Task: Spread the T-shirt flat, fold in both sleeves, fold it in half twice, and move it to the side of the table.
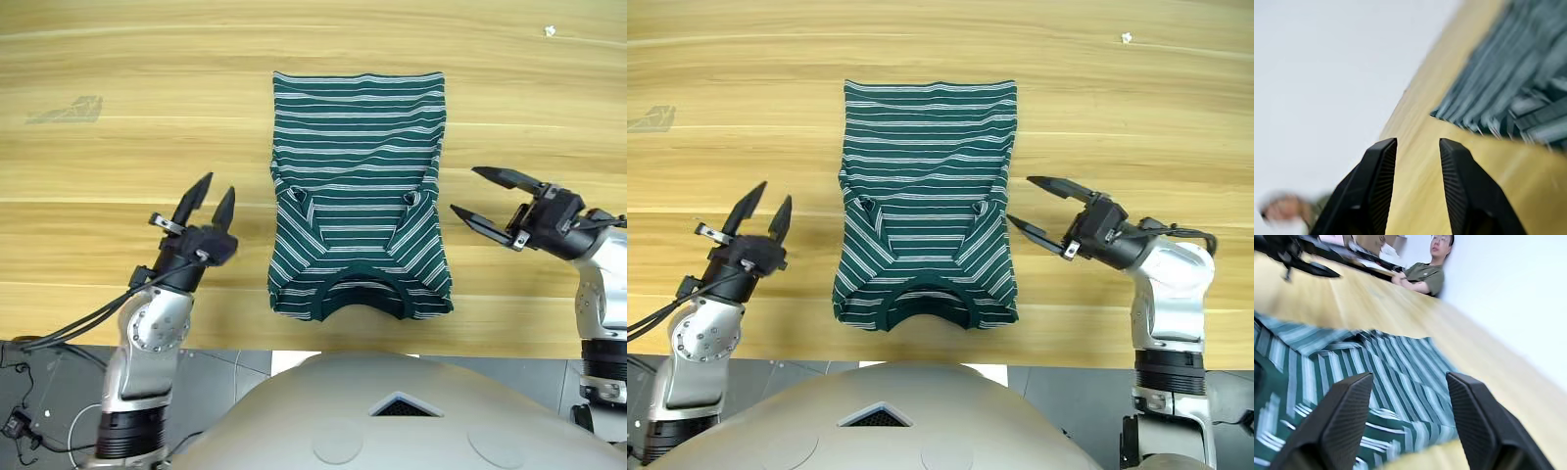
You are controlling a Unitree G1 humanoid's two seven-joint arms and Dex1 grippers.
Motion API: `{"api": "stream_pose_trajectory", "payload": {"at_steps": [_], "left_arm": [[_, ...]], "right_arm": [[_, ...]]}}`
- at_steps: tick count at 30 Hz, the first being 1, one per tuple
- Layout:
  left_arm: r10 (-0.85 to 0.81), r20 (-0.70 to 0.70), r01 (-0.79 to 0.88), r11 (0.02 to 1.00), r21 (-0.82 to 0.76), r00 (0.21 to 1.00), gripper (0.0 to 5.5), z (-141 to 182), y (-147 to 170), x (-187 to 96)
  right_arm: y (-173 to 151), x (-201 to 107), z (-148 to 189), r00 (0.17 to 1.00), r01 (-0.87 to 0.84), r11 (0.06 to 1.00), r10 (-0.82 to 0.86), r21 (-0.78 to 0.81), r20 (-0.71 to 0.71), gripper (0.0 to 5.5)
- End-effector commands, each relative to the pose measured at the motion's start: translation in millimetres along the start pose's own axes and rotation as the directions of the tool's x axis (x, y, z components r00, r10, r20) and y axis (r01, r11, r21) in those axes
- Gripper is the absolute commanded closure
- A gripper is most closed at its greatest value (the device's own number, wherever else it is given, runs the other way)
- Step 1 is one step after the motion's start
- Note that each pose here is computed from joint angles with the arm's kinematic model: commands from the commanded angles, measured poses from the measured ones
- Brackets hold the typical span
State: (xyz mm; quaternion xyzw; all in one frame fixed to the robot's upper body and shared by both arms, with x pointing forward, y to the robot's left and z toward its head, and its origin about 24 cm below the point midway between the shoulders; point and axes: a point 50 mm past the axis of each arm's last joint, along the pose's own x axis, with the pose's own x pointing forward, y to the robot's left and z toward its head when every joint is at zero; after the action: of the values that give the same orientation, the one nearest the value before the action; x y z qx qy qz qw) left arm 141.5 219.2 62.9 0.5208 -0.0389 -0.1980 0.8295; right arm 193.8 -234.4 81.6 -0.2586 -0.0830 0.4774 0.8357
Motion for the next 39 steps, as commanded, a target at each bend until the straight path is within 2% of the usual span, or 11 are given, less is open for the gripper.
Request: {"api": "stream_pose_trajectory", "payload": {"at_steps": [1,4,9,14,19,25,26,34,35,39], "left_arm": [[-0.393,0.033,0.335,0.822,0.462,0.919,3.89,-15,-15,-31],[-0.570,0.058,0.445,0.698,0.562,0.820,3.89,-13,-27,-45],[-0.615,0.107,0.418,0.643,0.642,0.781,3.89,-10,-24,-35],[-0.644,0.158,0.403,0.632,0.662,0.749,3.89,-2,-31,-25],[-0.603,0.188,0.366,0.671,0.645,0.775,3.89,3,-25,-16],[-0.679,0.204,0.419,0.631,0.653,0.705,3.89,9,-35,-22],[-0.690,0.201,0.431,0.623,0.653,0.695,4.09,9,-36,-23],[-0.723,0.176,0.473,0.596,0.649,0.668,5.45,9,-38,-30],[-0.723,0.174,0.474,0.594,0.650,0.668,5.48,9,-38,-30],[-0.721,0.176,0.472,0.597,0.648,0.670,5.50,8,-39,-29]], "right_arm": [[2,-24,-3,0.964,-0.265,0.801,0.221,-0.537,-0.147,2.73],[27,-42,-16,0.866,-0.492,0.655,0.432,-0.574,-0.250,2.73],[35,-48,-25,0.816,-0.561,0.595,0.514,-0.575,-0.263,2.73],[44,-39,-31,0.793,-0.577,0.585,0.569,-0.571,-0.219,2.73],[52,-25,-32,0.797,-0.548,0.603,0.586,-0.580,-0.144,2.73],[57,-17,-32,0.791,-0.546,0.615,0.601,-0.570,-0.109,2.73],[58,-18,-33,0.790,-0.556,0.622,0.601,-0.552,-0.119,2.70],[58,-19,-34,0.794,-0.562,0.643,0.595,-0.520,-0.123,4.32],[58,-19,-34,0.795,-0.562,0.645,0.594,-0.518,-0.123,4.38],[59,-20,-36,0.799,-0.562,0.656,0.589,-0.505,-0.124,5.19]]}}
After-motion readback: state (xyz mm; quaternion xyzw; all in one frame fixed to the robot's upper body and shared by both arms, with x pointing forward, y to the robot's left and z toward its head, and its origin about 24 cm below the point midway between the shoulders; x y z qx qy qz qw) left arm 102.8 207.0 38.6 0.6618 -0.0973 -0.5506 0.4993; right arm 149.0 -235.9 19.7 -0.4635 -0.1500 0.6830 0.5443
